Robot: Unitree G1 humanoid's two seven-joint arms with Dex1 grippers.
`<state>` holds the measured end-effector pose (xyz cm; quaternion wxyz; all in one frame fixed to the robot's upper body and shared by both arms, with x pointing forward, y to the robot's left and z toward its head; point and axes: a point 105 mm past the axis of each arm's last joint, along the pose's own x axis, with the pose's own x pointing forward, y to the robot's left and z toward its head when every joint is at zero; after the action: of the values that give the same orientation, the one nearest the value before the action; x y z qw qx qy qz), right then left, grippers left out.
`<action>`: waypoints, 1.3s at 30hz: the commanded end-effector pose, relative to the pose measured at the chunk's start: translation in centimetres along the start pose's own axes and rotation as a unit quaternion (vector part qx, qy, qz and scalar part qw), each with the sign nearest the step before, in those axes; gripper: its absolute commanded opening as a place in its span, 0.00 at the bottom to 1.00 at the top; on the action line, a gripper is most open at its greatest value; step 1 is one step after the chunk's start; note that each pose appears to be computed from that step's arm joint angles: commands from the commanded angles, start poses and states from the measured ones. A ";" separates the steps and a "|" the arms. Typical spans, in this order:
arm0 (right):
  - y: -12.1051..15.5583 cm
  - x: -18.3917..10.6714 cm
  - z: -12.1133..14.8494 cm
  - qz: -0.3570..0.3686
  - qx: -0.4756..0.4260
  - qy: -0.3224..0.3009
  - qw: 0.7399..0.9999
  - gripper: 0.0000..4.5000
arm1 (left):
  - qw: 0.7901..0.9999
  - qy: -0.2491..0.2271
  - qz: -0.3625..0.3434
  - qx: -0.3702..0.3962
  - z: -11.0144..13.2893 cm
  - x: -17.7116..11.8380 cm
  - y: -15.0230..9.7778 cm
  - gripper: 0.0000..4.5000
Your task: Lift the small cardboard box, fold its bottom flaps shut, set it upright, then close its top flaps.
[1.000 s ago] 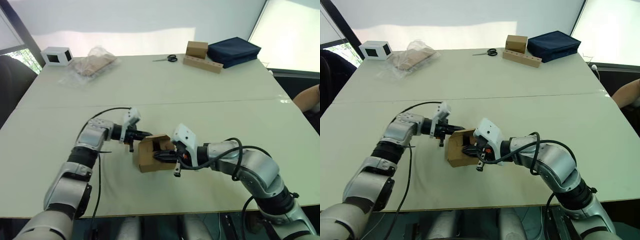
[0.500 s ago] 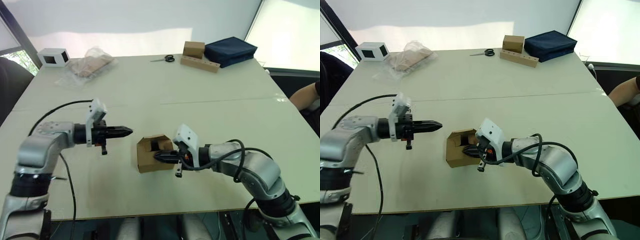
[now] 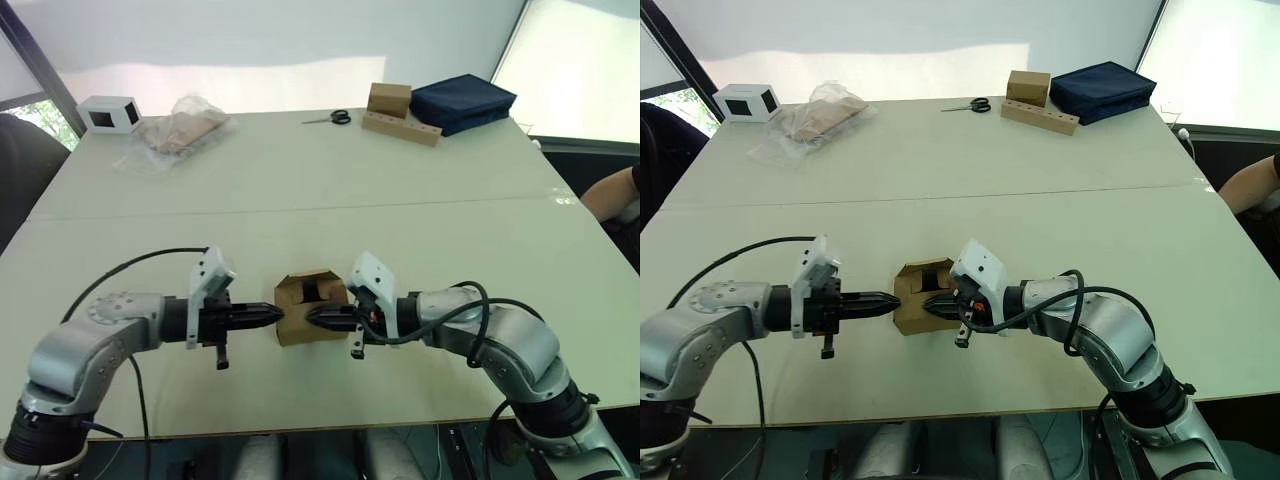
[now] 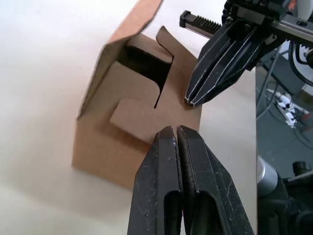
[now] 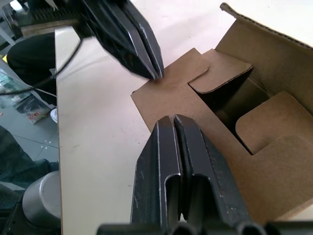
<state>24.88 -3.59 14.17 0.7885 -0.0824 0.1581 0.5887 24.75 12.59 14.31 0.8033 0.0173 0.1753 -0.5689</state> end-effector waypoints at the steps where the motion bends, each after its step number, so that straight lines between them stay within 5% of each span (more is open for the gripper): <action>1: 0.4 -0.1 0.6 0.007 -0.013 -0.011 1.000 0.00 | 1.000 0.004 -0.007 0.019 0.2 0.3 -0.3 0.01; 5: 0.4 -0.6 1.3 0.011 -0.014 -0.027 0.999 0.00 | 1.000 0.009 -0.009 0.020 -0.2 0.4 -0.3 0.01; 14: -2.9 -3.9 8.7 -0.001 -0.007 -0.176 0.984 0.00 | 0.999 0.009 -0.016 0.028 -0.1 0.6 -0.4 0.01; 25: -6.4 -1.1 6.8 -0.024 -0.023 -0.057 0.998 0.00 | 0.999 0.002 -0.011 0.036 0.4 0.4 -0.5 0.01; 39: -3.3 -0.5 4.4 0.052 -0.021 -0.012 0.998 0.00 | 0.999 -0.003 0.002 0.033 0.2 0.4 0.0 0.01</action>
<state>29.34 -3.81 17.41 0.7631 -0.0775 0.1576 0.6220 24.75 12.05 14.04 0.8001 0.0366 0.1619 -0.5764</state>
